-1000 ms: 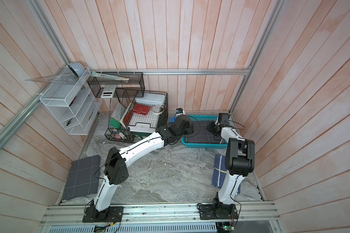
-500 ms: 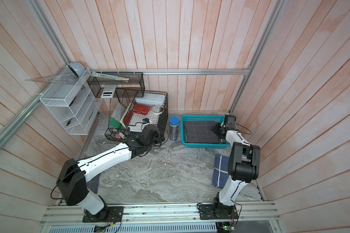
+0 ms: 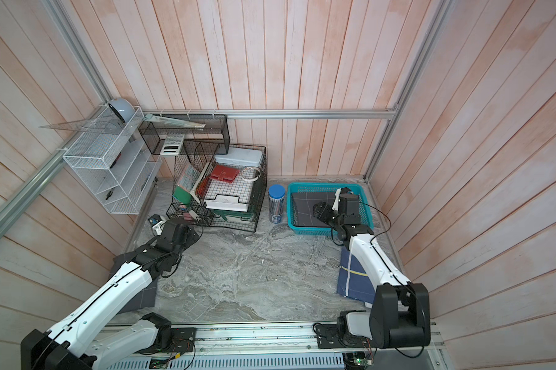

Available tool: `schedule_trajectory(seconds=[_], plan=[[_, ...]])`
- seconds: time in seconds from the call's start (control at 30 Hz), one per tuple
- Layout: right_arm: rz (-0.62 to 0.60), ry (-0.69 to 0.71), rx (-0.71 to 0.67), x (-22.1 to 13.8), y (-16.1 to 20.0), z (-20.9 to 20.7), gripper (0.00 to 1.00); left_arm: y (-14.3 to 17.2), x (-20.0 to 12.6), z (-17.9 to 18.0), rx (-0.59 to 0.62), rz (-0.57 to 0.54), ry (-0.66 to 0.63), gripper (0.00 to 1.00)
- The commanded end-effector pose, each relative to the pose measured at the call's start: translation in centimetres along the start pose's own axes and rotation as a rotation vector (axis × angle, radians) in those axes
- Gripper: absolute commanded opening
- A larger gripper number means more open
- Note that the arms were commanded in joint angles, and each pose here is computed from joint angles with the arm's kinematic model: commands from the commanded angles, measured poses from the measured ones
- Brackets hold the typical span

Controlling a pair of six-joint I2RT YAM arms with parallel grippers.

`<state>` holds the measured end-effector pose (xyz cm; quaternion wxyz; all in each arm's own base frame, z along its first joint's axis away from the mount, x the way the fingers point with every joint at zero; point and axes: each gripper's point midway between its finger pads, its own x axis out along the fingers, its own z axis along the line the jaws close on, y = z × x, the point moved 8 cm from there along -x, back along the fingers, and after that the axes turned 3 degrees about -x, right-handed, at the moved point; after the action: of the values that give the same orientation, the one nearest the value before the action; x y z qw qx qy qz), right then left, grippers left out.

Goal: Put the folded pillowcase in the basket
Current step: Move the pillowcase to the center of the board.

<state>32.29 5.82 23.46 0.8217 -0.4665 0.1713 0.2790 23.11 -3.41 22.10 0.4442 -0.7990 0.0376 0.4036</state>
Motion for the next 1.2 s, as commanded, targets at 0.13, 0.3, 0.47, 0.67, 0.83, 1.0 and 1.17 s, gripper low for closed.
schedule_trajectory(seconds=[0.13, 0.3, 0.47, 0.67, 0.83, 1.0, 1.17], plan=[[0.094, 0.000, -0.155, -1.8, 6.2, 3.2, 0.78, 0.1, 2.5, 7.0, -0.147, 0.041, -0.250, 0.95], [0.169, -0.025, -0.244, -2.5, 10.6, 4.8, 0.79, -0.1, 3.8, 10.1, -0.251, 0.059, -0.341, 0.96], [0.247, 0.000, -0.299, -2.8, 13.8, 4.5, 0.79, 0.5, 4.9, 12.1, -0.310, 0.085, -0.411, 0.98], [0.301, 0.020, -0.343, -3.5, 16.2, 4.5, 0.79, 2.0, 6.7, 13.8, -0.377, 0.141, -0.450, 1.00], [0.304, 0.030, -0.344, -3.8, 16.6, 4.5, 0.79, 3.3, 8.2, 13.7, -0.438, 0.228, -0.395, 1.00], [0.291, 0.057, -0.355, -4.1, 16.3, 4.3, 0.79, 4.4, 9.7, 13.1, -0.472, 0.303, -0.339, 1.00], [0.252, 0.075, -0.364, -4.5, 15.7, 4.3, 0.79, 5.8, 10.1, 12.1, -0.533, 0.344, -0.239, 1.00]])
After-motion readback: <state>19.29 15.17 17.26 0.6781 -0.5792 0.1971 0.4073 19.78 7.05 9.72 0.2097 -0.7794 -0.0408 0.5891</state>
